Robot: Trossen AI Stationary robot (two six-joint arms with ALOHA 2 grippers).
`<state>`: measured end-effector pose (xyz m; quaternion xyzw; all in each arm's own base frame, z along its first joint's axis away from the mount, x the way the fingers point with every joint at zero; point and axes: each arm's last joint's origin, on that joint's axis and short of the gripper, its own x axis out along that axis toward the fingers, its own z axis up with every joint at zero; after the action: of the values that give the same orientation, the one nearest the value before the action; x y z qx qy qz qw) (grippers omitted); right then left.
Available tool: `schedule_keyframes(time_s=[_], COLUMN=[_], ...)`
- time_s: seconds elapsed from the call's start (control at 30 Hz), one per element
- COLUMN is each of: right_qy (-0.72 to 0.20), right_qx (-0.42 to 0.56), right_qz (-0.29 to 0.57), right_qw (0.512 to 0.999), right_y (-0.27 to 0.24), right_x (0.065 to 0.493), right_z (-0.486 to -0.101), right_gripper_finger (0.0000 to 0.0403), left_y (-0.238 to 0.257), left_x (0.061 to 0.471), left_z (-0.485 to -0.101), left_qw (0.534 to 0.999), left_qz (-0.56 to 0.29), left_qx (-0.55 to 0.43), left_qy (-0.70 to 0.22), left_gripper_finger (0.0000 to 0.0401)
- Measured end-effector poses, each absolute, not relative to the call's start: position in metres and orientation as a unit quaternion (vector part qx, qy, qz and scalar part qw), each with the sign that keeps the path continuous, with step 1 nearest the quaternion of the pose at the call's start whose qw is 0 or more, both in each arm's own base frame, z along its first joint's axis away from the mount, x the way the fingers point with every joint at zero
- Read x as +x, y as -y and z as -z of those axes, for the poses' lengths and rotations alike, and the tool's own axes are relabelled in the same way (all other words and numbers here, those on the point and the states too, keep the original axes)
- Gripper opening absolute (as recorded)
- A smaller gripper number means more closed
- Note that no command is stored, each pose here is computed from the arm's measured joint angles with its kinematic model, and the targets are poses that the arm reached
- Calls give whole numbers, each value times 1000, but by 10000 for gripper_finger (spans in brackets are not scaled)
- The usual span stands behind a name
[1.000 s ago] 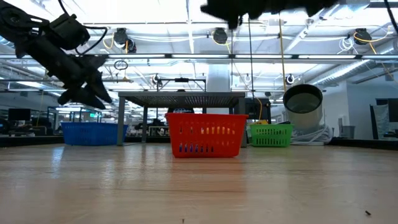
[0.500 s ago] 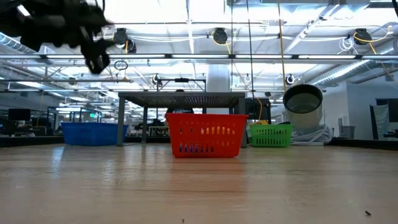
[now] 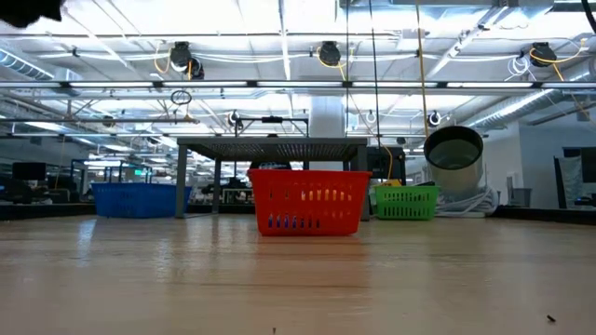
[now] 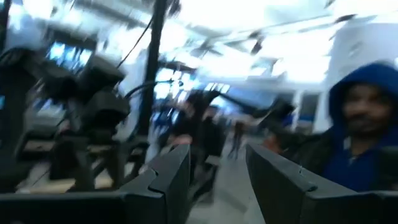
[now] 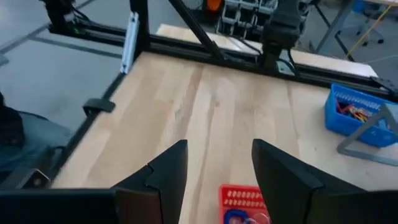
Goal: Pick & Place Office Desk Supplies
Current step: Put the green basket on the shelf
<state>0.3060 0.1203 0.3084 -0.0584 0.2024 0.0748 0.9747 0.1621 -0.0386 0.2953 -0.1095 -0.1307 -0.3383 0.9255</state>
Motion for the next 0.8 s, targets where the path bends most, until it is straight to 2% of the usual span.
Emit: schedule_keyframes(time_s=[0.2, 0.33, 0.57, 0.8], right_qy=[-236, -261, -329, -388], right_qx=[-61, -65, -59, -13], right_qz=[-55, -39, -38, -55], right_qw=[968, 962, 942, 920], right_y=[-107, -96, -82, -73], right_x=[308, 309, 305, 300], right_z=[-302, -298, -287, -273], right_gripper_finger=[169, 169, 169, 169], left_y=[41, 41, 41, 46], left_x=[193, 211, 233, 263], left_z=[-329, -347, -354, -329], left_qw=[968, 973, 942, 911], left_qz=[240, 187, 112, 95], left_qx=[-71, -42, -34, -60], left_qy=[-15, -127, -314, -396], left_gripper_finger=[166, 166, 166, 166])
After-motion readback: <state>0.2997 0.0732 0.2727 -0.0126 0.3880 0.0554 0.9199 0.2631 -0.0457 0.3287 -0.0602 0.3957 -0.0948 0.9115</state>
